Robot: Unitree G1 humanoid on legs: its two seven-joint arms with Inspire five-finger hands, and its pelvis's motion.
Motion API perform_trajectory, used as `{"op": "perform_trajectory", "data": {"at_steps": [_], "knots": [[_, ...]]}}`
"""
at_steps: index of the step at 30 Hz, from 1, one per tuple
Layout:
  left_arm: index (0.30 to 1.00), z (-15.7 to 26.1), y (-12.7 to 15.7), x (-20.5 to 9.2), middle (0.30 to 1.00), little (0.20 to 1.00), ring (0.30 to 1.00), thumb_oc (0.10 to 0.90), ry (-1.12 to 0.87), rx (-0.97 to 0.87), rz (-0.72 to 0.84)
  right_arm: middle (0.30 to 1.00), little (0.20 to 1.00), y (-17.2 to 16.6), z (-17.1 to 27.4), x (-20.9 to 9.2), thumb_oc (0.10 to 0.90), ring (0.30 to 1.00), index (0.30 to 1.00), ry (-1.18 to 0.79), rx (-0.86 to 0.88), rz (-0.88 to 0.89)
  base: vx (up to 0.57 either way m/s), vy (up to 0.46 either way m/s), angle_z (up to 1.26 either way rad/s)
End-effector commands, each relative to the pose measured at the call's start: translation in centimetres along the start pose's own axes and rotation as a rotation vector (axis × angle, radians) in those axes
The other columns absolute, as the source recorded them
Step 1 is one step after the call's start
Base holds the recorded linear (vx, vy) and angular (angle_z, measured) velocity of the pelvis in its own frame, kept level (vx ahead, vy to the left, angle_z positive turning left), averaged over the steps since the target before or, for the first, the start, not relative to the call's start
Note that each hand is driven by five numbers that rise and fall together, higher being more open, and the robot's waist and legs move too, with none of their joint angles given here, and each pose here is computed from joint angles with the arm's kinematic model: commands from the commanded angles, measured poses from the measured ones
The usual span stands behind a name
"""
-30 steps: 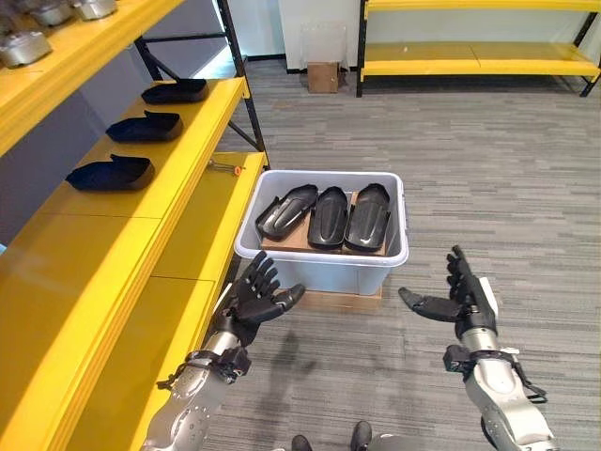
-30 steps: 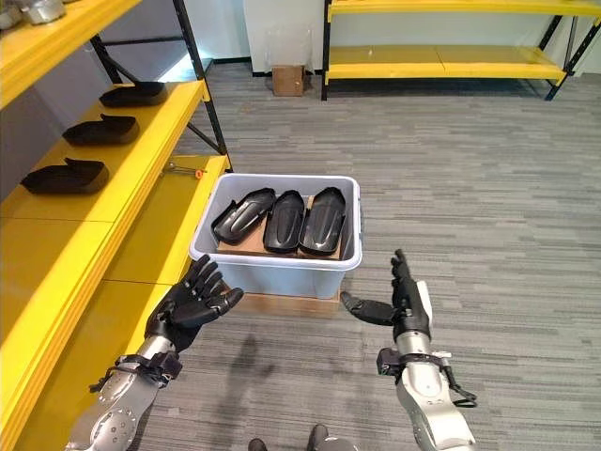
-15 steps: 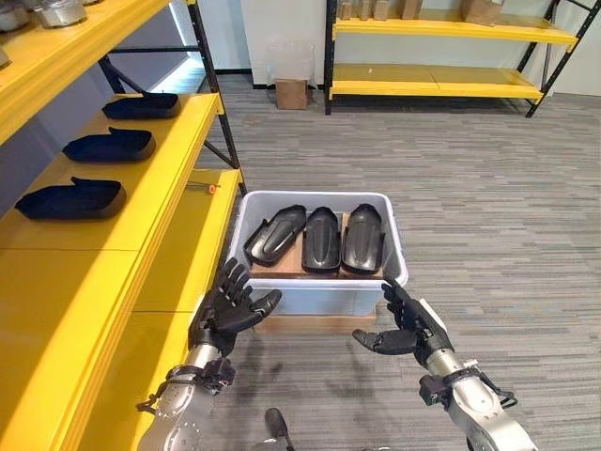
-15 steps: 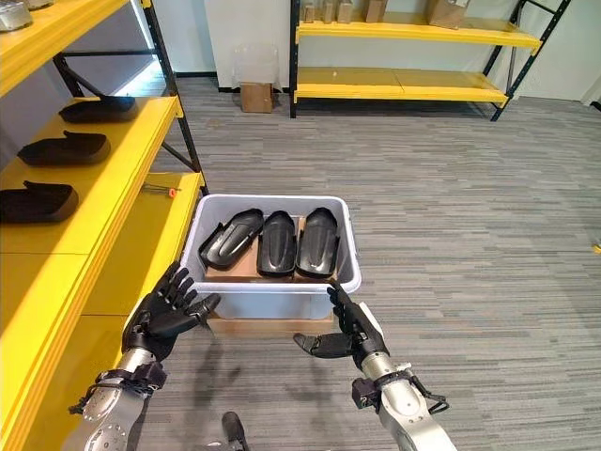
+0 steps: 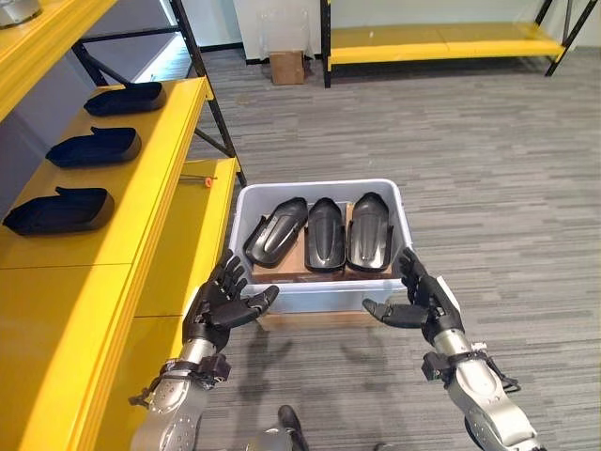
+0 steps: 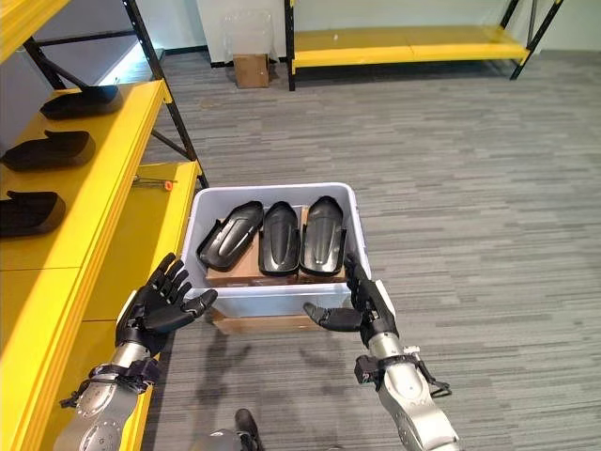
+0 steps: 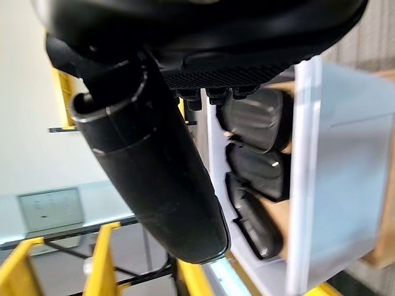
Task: Move parts from the plastic box to the shelf.
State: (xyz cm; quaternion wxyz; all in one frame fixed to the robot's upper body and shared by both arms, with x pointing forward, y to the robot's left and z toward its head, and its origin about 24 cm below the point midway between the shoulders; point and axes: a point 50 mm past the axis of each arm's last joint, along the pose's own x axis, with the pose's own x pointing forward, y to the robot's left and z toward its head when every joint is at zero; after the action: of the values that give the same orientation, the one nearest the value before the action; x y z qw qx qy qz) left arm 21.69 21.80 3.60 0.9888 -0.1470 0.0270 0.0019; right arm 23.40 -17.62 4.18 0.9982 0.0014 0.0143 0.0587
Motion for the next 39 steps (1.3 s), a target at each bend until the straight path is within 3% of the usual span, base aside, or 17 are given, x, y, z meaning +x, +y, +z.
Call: {"op": "perform_trajectory", "data": {"at_steps": [1,4,5,10,12,20,39], "knots": [[1.0,5.1,-1.4,0.9,1.0,1.0,1.0,0.9,-0.273,0.052,-0.112,1.0,1.0,1.4,5.6,0.9,0.9,1.0,1.0,-0.32,0.076,0.123,0.15,0.114,0.01],[1.0,4.6,-1.3,0.9,1.0,1.0,1.0,0.9,-0.252,0.042,-0.103,1.0,1.0,2.2,5.4,0.9,0.9,1.0,1.0,-0.267,0.179,0.221,0.15,0.13,0.01],[1.0,4.3,-1.5,1.0,1.0,1.0,1.0,0.9,-0.227,0.023,-0.128,1.0,1.0,2.6,4.7,0.9,0.9,1.0,1.0,-0.206,0.3,0.218,0.14,0.111,-0.02],[1.0,4.1,-2.3,1.3,1.0,1.0,1.0,0.9,-0.195,0.105,-0.226,1.0,1.0,2.9,4.2,1.2,0.9,1.0,1.0,-0.191,0.36,0.221,0.06,0.04,0.09],[1.0,4.4,-2.4,1.3,1.0,1.0,1.0,0.9,-0.207,0.17,-0.226,1.0,1.0,4.1,2.9,1.2,0.9,1.0,1.0,-0.065,0.404,0.337,-0.02,0.009,0.22],[1.0,4.3,-2.6,1.8,1.0,1.0,1.0,0.9,-0.178,0.142,-0.244,1.0,1.0,3.8,2.2,1.2,0.9,1.0,1.0,-0.053,0.401,0.39,0.06,-0.12,-0.25],[1.0,3.0,-4.0,1.1,1.0,1.0,1.0,0.9,-0.103,0.113,-0.346,1.0,1.0,3.5,2.3,0.9,0.9,1.0,1.0,-0.032,0.373,0.297,0.09,-0.117,0.24]]}}
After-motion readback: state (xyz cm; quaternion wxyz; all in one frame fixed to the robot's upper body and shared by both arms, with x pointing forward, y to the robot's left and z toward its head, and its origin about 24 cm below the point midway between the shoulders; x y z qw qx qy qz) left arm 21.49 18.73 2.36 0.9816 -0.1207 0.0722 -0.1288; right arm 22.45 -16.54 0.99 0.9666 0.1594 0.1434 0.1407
